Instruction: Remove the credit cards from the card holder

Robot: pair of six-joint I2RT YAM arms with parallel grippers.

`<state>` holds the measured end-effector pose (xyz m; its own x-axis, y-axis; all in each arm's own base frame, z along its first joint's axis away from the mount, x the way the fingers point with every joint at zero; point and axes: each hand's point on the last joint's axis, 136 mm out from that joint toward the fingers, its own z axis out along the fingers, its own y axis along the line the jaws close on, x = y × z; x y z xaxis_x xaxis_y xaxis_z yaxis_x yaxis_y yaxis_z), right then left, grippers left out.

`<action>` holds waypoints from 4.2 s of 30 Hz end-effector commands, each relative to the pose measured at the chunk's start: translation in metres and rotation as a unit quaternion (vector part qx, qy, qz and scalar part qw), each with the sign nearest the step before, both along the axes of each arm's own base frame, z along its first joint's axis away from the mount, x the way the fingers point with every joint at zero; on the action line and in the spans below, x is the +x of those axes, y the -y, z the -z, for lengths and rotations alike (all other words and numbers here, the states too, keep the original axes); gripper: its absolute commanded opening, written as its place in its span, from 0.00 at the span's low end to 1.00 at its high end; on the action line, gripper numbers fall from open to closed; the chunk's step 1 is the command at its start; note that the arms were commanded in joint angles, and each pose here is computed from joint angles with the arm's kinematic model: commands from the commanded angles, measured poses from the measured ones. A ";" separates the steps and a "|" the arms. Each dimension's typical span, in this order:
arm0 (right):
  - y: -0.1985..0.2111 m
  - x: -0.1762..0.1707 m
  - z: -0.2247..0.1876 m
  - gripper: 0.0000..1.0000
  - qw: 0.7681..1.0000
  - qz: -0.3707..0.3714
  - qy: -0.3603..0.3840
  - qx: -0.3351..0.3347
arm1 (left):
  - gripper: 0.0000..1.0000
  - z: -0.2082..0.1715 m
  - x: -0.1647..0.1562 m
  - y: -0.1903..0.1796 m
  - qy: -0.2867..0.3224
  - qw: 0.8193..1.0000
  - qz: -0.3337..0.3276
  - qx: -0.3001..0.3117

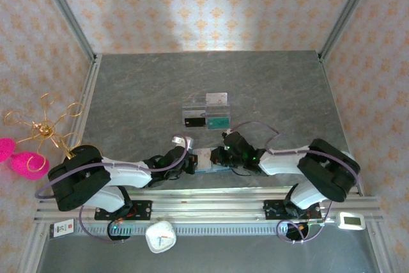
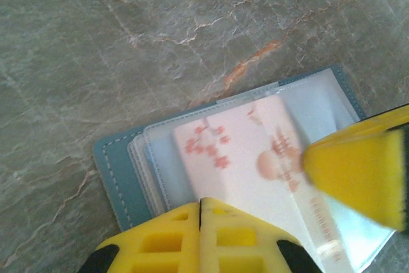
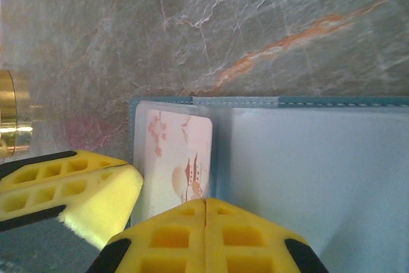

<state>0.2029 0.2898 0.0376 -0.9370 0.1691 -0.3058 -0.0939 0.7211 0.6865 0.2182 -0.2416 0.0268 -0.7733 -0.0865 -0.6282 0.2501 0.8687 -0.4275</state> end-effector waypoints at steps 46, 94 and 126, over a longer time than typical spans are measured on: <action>0.063 0.001 -0.012 0.00 0.994 0.080 0.055 -0.056 | 0.00 0.004 -0.010 0.007 -0.016 0.999 0.027 0.018; -0.016 0.012 -0.266 0.00 0.895 0.079 0.313 0.307 | 0.00 -0.282 -0.004 0.003 0.231 0.822 0.027 -0.519; 0.118 0.024 -0.199 0.26 0.944 0.169 0.277 0.063 | 0.00 -0.229 0.123 0.059 0.306 0.832 0.443 0.136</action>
<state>0.2181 0.1832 0.2316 -0.5693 0.4857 -0.6633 -0.2734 0.6490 0.7100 0.3395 -0.3030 0.2591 -0.0726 0.5054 -0.8599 0.9210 0.3648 0.1367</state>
